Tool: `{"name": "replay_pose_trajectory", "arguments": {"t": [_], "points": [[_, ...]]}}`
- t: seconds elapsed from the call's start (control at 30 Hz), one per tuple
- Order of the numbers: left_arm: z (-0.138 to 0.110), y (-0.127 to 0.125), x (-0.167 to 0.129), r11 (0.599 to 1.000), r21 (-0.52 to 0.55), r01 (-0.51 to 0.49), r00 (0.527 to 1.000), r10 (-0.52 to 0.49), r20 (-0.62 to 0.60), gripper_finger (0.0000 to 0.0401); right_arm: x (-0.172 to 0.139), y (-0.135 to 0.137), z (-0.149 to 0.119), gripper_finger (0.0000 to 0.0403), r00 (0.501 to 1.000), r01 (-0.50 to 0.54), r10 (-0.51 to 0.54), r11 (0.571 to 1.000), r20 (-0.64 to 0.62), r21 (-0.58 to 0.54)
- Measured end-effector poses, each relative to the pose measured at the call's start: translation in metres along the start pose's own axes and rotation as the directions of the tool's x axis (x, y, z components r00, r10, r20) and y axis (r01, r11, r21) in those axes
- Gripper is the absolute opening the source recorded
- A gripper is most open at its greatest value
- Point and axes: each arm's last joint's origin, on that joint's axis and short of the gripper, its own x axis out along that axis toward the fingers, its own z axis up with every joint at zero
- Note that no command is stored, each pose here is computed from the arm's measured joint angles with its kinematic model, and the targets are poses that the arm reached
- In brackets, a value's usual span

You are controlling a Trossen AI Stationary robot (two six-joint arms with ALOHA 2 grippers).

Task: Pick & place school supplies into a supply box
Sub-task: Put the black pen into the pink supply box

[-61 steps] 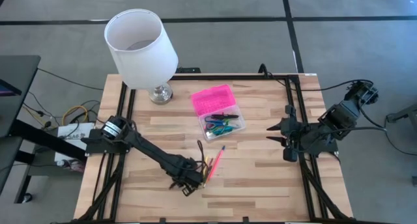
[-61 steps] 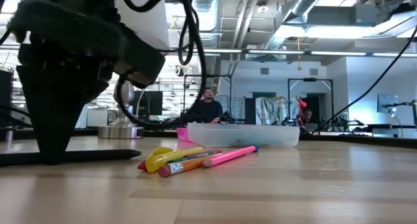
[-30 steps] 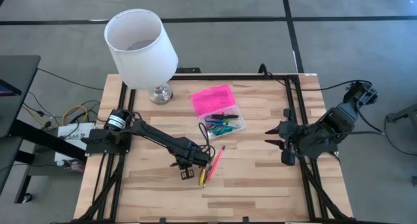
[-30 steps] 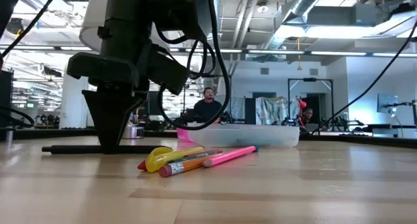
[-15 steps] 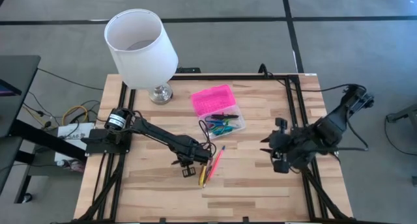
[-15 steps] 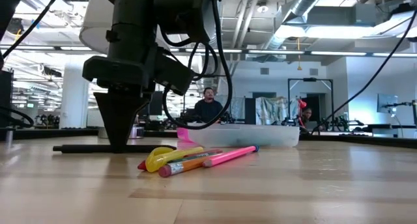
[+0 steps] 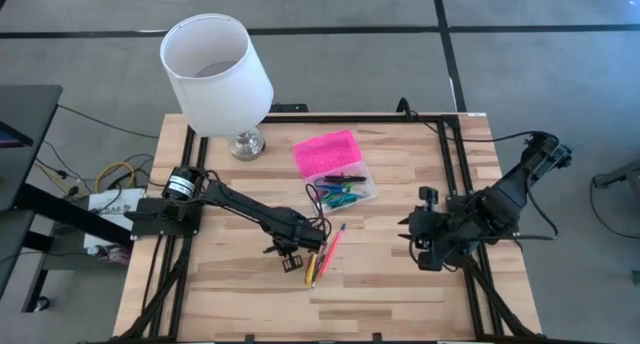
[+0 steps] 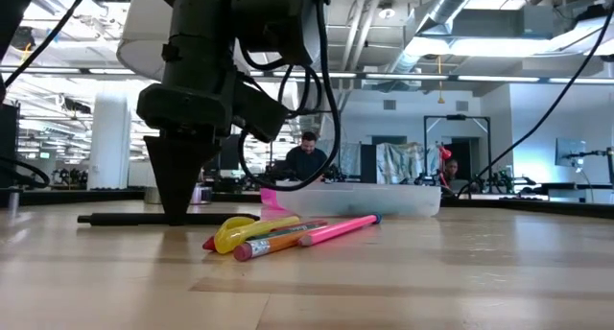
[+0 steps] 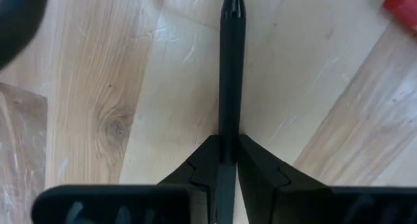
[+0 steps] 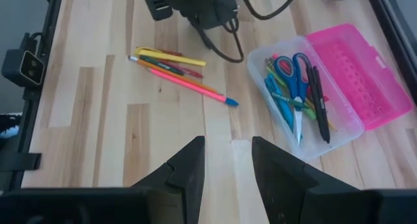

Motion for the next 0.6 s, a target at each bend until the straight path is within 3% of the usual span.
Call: {"name": "replay_pose_trajectory", "arguments": {"t": [0.4, 0.6], "points": [[0.020, 0.000, -0.034, 0.999, 0.018, -0.034, 0.998, 0.033, 0.062, 0.0030, -0.003, 0.005, -0.003, 0.0120, 1.000, -0.017, 0.017, 1.000, 0.006, -0.021], [0.035, 0.006, -0.068, 0.999, 0.026, -0.027, 0.995, 0.024, 0.095, 0.0029, -0.006, 0.009, -0.005, 0.0120, 1.000, -0.022, 0.022, 1.000, 0.016, -0.011]]}}
